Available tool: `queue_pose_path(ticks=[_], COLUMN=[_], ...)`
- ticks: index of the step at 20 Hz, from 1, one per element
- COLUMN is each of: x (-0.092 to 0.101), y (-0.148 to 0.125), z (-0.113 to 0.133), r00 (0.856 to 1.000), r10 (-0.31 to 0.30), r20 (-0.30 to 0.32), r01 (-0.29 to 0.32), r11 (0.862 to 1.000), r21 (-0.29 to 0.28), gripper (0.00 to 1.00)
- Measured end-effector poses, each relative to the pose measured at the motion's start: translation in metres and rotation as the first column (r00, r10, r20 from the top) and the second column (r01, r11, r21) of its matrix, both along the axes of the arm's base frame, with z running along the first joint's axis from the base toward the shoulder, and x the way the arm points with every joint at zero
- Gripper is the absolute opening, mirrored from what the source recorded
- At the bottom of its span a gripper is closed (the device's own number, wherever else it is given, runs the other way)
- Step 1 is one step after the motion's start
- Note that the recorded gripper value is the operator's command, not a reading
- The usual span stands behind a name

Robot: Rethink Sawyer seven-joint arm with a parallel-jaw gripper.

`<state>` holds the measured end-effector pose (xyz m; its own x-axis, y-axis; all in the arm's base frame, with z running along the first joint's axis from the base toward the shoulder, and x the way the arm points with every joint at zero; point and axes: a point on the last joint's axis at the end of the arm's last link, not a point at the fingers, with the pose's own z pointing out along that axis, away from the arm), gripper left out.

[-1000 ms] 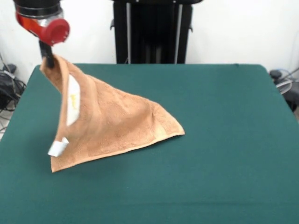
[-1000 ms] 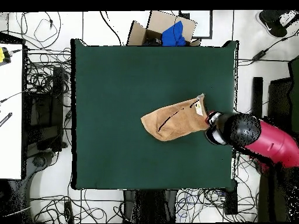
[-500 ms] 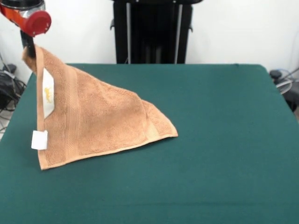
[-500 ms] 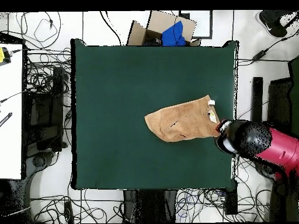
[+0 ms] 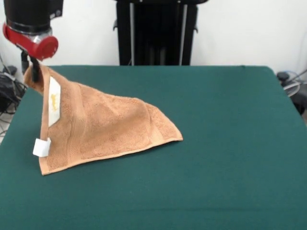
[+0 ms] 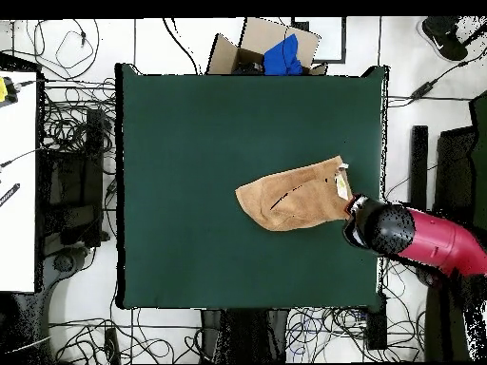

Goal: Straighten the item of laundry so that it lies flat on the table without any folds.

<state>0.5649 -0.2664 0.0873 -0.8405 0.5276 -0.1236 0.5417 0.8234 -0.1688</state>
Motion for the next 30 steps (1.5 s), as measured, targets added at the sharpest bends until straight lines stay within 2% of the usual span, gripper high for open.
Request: queue_pose_path(ticks=[5, 9, 17, 22, 27, 30], x=[0.002, 0.001, -0.018, -0.023, -0.026, -0.025], y=[0.013, 0.023, 0.036, 0.036, 0.035, 0.035], z=[-0.022, -0.034, -0.046, -0.051, -0.063, -0.071], r00=[0.998, 0.996, 0.996, 0.996, 0.996, 0.996], r10=[0.061, 0.079, 0.090, 0.089, 0.086, 0.092], r20=[0.031, 0.033, -0.018, -0.032, -0.018, 0.012], r01=[-0.061, -0.079, -0.090, -0.089, -0.086, -0.093], r11=[0.998, 0.997, 0.996, 0.996, 0.996, 0.996], r21=[-0.014, -0.006, -0.003, -0.002, 0.006, 0.006], gripper=[1.00, 1.00, 1.00, 1.00, 1.00, 1.00])
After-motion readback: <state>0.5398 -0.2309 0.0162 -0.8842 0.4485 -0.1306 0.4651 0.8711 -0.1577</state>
